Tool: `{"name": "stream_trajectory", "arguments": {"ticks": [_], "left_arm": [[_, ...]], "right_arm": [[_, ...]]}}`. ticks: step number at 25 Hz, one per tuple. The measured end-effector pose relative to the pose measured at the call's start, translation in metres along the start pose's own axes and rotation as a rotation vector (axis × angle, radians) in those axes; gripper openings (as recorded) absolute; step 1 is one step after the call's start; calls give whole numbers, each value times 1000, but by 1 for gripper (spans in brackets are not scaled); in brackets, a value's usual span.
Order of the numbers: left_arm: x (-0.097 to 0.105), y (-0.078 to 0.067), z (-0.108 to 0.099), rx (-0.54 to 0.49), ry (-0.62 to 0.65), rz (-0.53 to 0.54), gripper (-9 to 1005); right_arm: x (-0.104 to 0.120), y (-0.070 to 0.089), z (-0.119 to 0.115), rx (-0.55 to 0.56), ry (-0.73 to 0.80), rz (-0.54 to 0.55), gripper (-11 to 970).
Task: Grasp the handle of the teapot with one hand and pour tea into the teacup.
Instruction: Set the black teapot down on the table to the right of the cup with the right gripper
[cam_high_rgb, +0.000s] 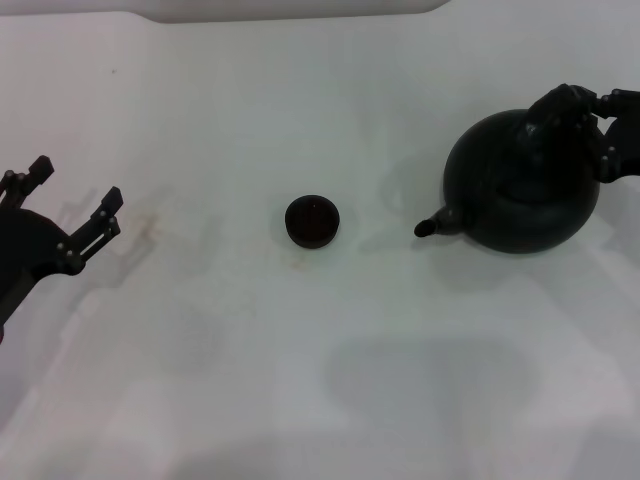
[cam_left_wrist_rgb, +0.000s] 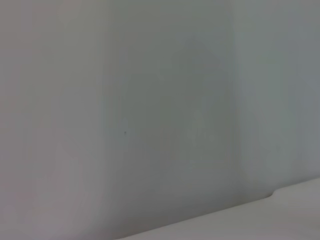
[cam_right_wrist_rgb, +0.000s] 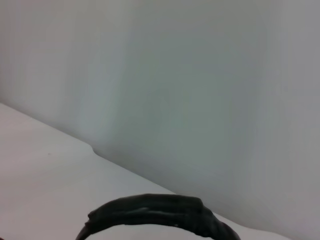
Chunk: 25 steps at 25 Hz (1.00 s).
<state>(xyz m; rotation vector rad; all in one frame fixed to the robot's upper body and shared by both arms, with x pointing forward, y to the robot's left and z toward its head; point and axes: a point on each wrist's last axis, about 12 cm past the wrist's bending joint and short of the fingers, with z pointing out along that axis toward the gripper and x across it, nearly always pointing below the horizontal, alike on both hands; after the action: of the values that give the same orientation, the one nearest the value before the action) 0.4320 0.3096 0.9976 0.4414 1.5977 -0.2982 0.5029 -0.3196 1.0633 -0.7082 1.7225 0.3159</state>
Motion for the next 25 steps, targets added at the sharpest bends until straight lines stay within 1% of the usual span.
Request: {"name": "stream_trajectory", "arguments": {"ticks": [7,15,22,25], "left_arm": [[0,0,0,0,1,0,876],[0,0,-1,0,1,0,874],[0,1,-1,0,1,2,875],[0,2,-1,-3,1,3,875]], "right_arm": [[1,0,2,-3,3,7,197],[5,-2,-1,9,10,20,216],[11,-3,-9,0,-4,24,308],[13,-6,-15,1,-27,48,346]]}}
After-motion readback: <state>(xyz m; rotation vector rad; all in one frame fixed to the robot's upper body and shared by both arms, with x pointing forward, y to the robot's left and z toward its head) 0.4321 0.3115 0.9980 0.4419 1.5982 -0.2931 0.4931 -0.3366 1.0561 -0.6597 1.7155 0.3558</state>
